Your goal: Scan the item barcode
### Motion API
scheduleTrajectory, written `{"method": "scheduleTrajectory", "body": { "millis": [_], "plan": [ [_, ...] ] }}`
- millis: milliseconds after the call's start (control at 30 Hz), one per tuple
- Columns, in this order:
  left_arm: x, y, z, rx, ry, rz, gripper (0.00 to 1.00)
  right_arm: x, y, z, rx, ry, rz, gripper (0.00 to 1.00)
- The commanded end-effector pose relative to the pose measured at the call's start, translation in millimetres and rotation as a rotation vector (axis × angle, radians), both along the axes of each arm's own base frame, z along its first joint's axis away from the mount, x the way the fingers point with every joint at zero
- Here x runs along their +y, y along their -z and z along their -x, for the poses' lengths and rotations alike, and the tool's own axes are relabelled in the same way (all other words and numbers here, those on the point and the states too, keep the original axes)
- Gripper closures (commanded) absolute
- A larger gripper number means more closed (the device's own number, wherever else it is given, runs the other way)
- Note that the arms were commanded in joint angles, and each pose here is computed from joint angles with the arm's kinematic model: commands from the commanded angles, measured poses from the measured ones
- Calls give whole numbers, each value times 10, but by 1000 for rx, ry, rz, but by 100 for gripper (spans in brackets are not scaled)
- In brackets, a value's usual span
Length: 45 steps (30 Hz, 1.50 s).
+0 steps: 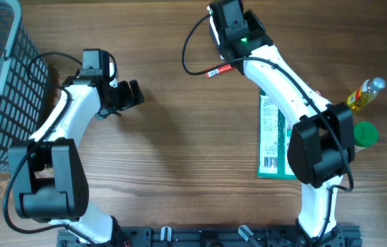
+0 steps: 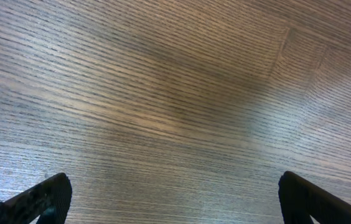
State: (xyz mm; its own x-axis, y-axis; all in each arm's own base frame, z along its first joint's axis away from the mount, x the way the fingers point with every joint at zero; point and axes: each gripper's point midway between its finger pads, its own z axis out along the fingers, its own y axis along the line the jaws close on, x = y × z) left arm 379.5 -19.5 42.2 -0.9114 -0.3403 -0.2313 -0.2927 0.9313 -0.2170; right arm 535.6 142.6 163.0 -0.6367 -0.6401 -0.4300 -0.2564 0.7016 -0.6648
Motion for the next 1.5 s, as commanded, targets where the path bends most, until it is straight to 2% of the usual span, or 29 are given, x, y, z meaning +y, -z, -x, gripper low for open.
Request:
{"method": "scheduleTrajectory", "body": {
  "millis": [0, 33, 67, 133, 200, 300, 333, 433, 700, 800, 1100, 1133, 1233, 1333, 1467],
  "plan": [
    [-10, 7, 18, 0, 16, 7, 0, 362, 452, 309, 211, -38, -288, 96],
    [-10, 7, 18, 0, 16, 7, 0, 403, 523, 389, 255, -20, -352, 92],
    [-10, 7, 18, 0, 16, 7, 0, 413, 597, 462, 288, 36, -430, 84],
    [-10, 7, 18, 0, 16, 7, 0, 455, 787, 560, 328, 198, -627, 79],
    [-10, 7, 18, 0, 16, 7, 0, 613, 957, 616, 370, 248, -761, 73],
    [-10, 7, 18, 0, 16, 7, 0, 721, 1186, 613, 367, 298, -856, 64],
    [-10, 7, 18, 0, 16, 7, 0, 745, 1237, 582, 345, 301, -880, 55],
    [-10, 7, 18, 0, 16, 7, 0, 796, 1269, 439, 263, 256, -925, 50],
    [-10, 7, 18, 0, 16, 7, 0, 787, 1328, 271, 155, 251, -962, 51],
    [-10, 7, 18, 0, 16, 7, 0, 700, 1442, 248, 132, 285, -924, 51],
    [-10, 7, 18, 0, 16, 7, 0, 660, 1728, 280, 157, 329, -904, 47],
    [-10, 7, 18, 0, 16, 7, 0, 657, 1764, 306, 171, 334, -900, 50],
    [-10, 7, 18, 0, 16, 7, 0, 671, 1918, 580, 291, 403, -892, 67],
    [-10, 7, 18, 0, 16, 7, 0, 674, 2075, 961, 427, 537, -882, 71],
    [-10, 7, 18, 0, 16, 7, 0, 1005, 2152, 1681, 727, 703, -939, 73]
  ]
}}
